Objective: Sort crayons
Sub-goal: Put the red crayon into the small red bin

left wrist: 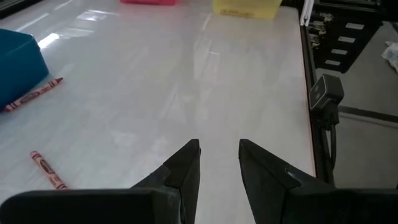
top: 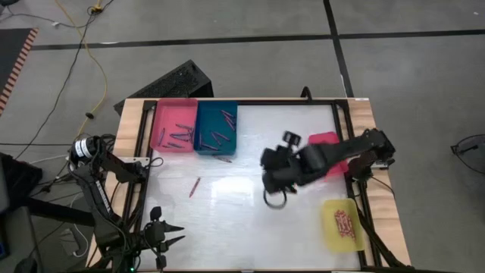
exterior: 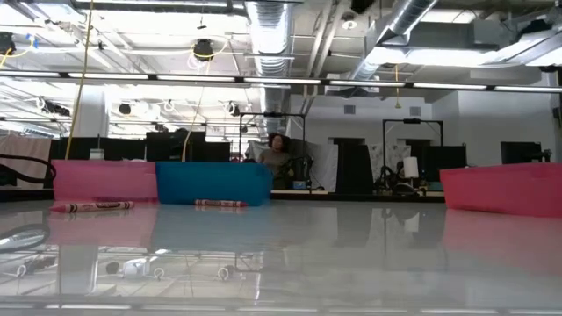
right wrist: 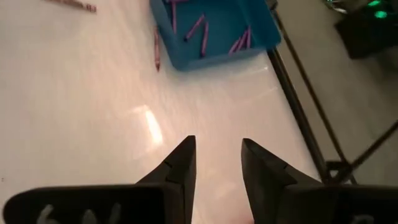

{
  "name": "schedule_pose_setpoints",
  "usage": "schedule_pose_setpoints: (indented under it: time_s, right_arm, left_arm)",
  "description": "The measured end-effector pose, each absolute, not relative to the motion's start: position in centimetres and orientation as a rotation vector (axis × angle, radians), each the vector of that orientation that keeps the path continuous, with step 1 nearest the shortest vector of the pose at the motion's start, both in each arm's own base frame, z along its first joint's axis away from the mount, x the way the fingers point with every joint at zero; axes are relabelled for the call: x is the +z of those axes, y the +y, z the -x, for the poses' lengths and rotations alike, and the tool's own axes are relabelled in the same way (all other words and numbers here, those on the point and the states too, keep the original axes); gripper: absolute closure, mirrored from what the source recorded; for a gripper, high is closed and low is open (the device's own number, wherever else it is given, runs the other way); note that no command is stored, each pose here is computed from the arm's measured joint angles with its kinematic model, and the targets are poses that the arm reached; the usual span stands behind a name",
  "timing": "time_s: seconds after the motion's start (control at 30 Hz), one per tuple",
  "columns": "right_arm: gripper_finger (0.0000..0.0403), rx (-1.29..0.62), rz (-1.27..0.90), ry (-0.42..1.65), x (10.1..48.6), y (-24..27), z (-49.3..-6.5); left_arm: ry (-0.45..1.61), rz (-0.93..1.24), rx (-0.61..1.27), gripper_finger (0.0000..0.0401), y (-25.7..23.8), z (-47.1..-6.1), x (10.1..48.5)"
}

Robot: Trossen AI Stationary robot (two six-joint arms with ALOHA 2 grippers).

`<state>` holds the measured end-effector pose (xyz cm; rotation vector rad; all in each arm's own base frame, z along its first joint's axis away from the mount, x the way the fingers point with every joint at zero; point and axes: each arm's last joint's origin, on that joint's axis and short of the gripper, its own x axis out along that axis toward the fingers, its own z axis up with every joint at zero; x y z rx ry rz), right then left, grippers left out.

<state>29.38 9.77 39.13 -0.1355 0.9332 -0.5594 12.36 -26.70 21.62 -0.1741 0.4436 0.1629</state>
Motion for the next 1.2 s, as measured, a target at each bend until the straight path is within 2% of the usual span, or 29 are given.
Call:
schedule_pose_setpoints:
  time_s: [0.23,0.43,0.7,0.87,1.03,1.2]
  right_arm:
    - [0.028,-0.699,0.171,0.906,31.0,12.8,-28.5]
    - [0.028,-0.642,0.052,0.797,24.3,12.7,-30.5]
    - [0.0281,-0.407,-0.016,0.602,21.4,9.9,-34.1]
    - [0.0281,-0.407,-0.077,0.52,20.6,6.9,-35.8]
    - [0.0281,-0.331,-0.12,0.509,18.1,4.9,-38.0]
    - [0.0281,-0.359,-0.126,0.492,16.0,3.7,-39.3]
  left_arm:
    - [0.443,0.186,0.165,0.0301,-26.7,-12.4,21.6]
    - [0.443,0.172,0.162,0.0301,-26.7,-12.4,21.6]
    - [0.442,0.172,0.162,0.0301,-26.7,-12.4,21.6]
    - [0.442,0.171,0.162,0.0301,-26.7,-12.4,21.6]
    - [0.444,0.159,0.161,0.0301,-26.7,-12.4,21.6]
    - [0.447,0.158,0.161,0.0301,-26.7,-12.4,21.6]
